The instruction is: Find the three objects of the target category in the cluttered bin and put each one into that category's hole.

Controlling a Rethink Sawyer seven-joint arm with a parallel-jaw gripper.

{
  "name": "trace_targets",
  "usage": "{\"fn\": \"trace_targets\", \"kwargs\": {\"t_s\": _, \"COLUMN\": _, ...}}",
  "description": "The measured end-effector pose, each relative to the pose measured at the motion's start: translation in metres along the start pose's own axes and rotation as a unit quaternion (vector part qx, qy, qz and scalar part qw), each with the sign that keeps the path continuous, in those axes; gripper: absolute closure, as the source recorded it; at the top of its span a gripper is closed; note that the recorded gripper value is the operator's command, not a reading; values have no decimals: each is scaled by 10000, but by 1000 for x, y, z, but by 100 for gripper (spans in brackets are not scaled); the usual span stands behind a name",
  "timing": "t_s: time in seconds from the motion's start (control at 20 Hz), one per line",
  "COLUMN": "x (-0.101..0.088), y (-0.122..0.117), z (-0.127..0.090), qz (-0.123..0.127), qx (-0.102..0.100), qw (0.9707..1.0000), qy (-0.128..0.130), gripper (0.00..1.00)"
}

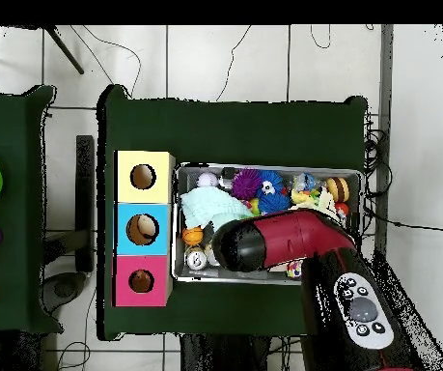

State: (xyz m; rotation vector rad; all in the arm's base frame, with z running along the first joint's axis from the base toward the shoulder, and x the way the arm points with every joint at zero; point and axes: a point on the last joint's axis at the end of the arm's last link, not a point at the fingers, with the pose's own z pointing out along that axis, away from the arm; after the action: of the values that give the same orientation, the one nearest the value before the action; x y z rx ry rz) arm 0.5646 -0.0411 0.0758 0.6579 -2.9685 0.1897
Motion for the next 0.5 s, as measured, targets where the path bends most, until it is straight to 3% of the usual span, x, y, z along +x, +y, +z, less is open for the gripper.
{"fn": "trace_targets", "kwargs": {"t_s": 0.5, "x": -11, "y": 9, "z": -17, "qz": -18, "qx": 46, "qw": 9999, "qy": -109, "gripper": 100}}
